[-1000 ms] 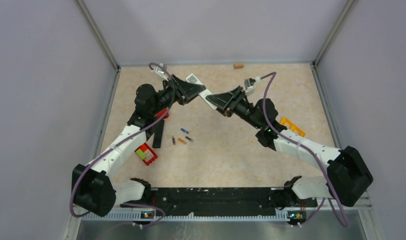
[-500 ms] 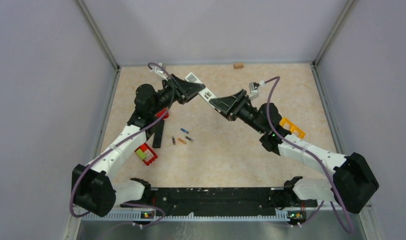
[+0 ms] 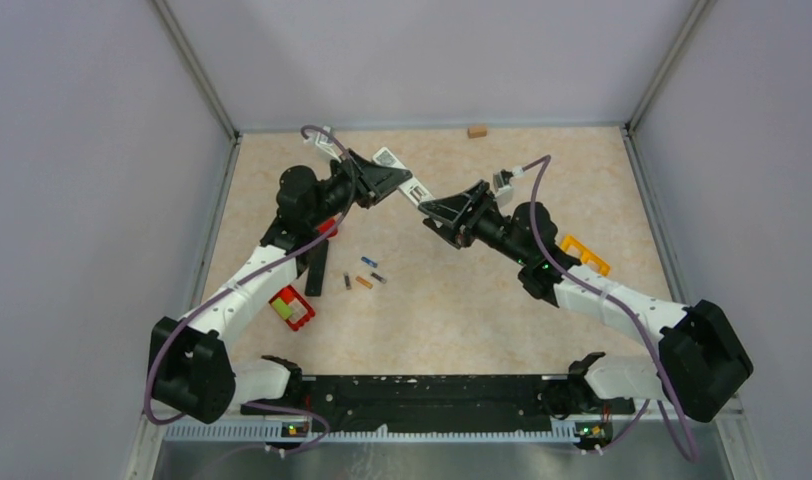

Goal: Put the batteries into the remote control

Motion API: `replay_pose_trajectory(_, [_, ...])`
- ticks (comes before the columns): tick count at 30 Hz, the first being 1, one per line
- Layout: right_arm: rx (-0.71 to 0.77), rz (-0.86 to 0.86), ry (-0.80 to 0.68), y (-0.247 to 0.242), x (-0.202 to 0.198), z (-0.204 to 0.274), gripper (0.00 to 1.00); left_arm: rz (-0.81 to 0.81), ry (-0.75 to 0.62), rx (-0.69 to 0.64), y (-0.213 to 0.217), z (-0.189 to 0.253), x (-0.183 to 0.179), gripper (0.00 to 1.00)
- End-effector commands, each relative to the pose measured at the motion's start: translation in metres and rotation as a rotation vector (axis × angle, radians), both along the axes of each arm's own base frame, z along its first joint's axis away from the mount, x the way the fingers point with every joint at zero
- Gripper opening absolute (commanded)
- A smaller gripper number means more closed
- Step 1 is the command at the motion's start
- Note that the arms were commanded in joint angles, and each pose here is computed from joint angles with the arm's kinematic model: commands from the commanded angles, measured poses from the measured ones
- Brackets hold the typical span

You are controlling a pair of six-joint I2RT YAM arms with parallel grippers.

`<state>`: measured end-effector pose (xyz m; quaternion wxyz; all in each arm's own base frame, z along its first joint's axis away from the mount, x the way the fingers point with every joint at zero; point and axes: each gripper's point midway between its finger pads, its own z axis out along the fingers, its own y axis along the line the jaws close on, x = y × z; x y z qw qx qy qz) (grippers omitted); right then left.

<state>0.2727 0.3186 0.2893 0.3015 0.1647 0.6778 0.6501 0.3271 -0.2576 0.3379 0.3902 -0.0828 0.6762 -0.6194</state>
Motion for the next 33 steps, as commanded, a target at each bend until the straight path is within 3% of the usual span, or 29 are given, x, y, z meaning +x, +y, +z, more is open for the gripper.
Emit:
replay_pose_trajectory(1, [0.046,0.045,0.057,0.002,-0.005,0.007,0.59,0.064,-0.106,0.069,0.007,0.002,0.008,0.0])
replay_pose_trajectory(16, [0.009,0.033,0.052,-0.003,-0.008,0.0,0.25,0.148,-0.135,0.21,0.02,-0.011,0.018,0.0])
replay_pose_trajectory(18, [0.002,0.028,0.039,-0.005,-0.009,0.002,0.16,0.158,-0.146,0.245,0.022,-0.012,0.019,0.0])
replay_pose_trajectory(20, [-0.013,0.019,0.023,-0.007,-0.009,0.003,0.01,0.151,-0.159,0.275,0.022,-0.013,0.02,0.0])
replay_pose_trajectory(27, [-0.119,-0.076,-0.051,-0.027,0.004,-0.001,0.0,0.166,-0.159,0.384,0.03,-0.031,0.021,0.0])
replay_pose_trajectory(33, [-0.321,-0.23,0.036,-0.073,0.037,-0.06,0.0,0.208,-0.124,0.504,0.047,-0.057,0.024,0.0])
